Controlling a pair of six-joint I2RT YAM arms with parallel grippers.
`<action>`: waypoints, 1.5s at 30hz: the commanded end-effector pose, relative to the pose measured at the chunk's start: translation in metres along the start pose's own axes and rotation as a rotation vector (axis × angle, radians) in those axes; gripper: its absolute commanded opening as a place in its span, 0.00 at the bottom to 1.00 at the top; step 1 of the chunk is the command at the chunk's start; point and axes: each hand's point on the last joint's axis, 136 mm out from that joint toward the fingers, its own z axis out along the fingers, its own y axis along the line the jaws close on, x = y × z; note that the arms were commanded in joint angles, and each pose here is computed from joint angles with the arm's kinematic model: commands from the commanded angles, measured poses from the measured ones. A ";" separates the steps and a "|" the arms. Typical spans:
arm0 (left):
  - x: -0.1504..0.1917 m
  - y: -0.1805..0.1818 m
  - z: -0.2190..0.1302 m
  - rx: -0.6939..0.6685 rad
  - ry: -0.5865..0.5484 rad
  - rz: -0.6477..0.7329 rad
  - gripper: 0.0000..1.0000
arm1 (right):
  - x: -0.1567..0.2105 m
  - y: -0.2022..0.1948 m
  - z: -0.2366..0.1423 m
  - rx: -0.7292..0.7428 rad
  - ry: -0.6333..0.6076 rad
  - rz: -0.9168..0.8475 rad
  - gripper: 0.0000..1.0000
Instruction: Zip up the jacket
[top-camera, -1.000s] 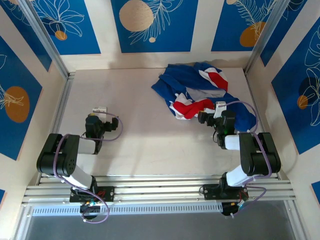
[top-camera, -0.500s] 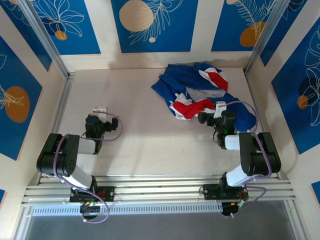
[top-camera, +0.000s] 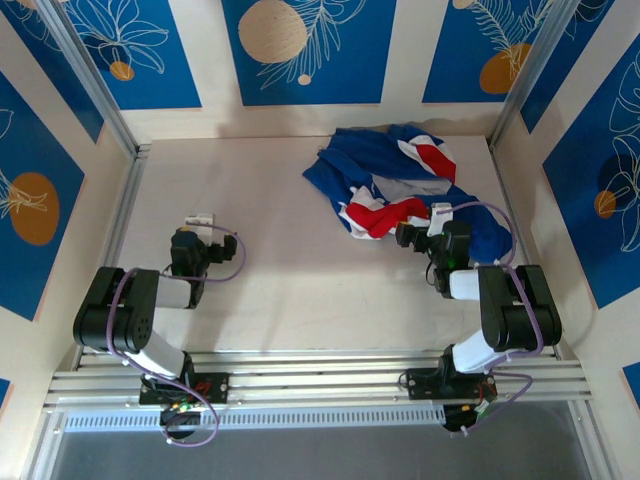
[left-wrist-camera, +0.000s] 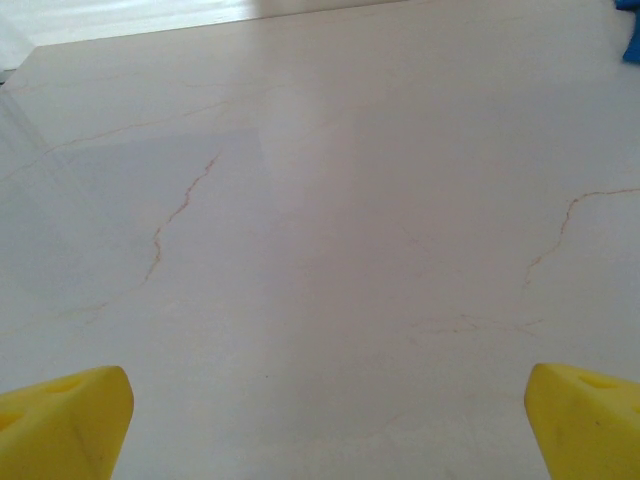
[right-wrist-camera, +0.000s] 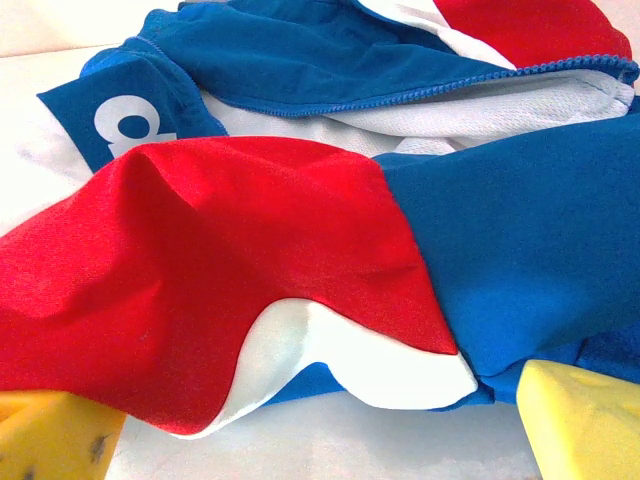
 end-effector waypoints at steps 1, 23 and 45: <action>-0.014 0.003 0.003 0.003 -0.045 0.008 1.00 | -0.009 -0.002 0.001 0.006 -0.027 -0.018 0.99; -0.014 0.003 0.003 0.006 -0.044 0.004 1.00 | -0.010 0.000 0.000 0.002 -0.034 -0.025 0.99; -0.071 -0.030 -0.024 0.215 0.060 -0.137 1.00 | -0.081 0.062 0.048 0.027 0.390 0.056 0.85</action>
